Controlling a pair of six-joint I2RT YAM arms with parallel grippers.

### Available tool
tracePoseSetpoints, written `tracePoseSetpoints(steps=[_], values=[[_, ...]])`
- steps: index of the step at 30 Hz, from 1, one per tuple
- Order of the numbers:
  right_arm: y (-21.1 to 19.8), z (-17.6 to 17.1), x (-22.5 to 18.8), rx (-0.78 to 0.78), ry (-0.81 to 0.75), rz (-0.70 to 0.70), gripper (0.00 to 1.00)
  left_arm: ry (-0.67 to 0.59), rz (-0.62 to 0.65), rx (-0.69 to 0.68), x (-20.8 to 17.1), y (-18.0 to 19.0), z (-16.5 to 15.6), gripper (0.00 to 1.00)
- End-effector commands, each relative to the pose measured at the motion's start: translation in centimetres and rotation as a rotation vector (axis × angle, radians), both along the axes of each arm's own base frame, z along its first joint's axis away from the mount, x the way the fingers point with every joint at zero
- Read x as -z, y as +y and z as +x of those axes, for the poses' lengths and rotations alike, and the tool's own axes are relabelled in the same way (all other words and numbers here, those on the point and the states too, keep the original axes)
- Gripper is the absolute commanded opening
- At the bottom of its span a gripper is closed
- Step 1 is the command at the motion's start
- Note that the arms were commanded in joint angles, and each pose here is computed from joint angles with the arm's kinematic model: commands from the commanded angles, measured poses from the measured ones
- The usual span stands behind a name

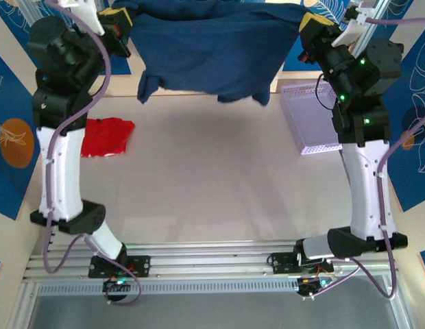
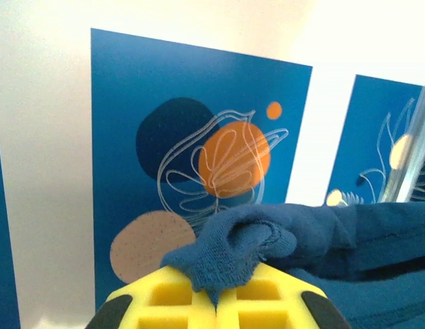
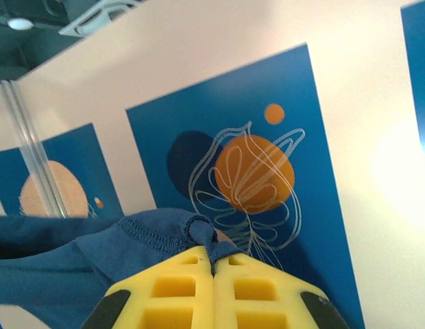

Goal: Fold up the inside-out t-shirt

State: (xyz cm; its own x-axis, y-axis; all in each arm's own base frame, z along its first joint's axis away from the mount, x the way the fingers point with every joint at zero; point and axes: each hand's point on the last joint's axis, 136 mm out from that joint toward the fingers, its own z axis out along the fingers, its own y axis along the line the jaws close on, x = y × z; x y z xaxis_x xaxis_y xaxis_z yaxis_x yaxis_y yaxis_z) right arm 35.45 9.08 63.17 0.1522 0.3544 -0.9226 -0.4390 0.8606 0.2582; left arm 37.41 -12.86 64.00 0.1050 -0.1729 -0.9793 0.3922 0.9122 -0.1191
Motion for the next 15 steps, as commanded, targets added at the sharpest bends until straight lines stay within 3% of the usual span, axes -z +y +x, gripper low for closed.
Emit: tracePoseSetpoints(steps=[1,5,9,11,13,15], values=[[0.2,1.4,5.4,-0.014,0.152,0.002,0.0,0.175,0.047,0.07,7.5,-1.4,1.5,0.0],[0.0,1.6,16.9,-0.001,0.423,0.028,0.0,0.384,-0.038,0.188,19.8,-3.5,0.3,0.01],[-2.5,-0.8,32.3,0.13,0.756,0.051,0.02,0.702,-0.013,0.313,36.5,-8.2,-4.4,0.04],[-3.5,-2.2,38.6,0.181,0.89,0.053,0.04,0.831,0.029,0.365,43.2,-10.4,-7.6,0.12],[-4.4,-3.6,44.1,0.222,1.016,0.04,0.15,0.931,0.075,0.407,48.8,-12.3,-10.5,0.3],[-4.5,-4.6,47.1,0.215,1.096,0.041,0.26,1.012,0.126,0.403,52.1,-12.7,-12.0,0.4]])
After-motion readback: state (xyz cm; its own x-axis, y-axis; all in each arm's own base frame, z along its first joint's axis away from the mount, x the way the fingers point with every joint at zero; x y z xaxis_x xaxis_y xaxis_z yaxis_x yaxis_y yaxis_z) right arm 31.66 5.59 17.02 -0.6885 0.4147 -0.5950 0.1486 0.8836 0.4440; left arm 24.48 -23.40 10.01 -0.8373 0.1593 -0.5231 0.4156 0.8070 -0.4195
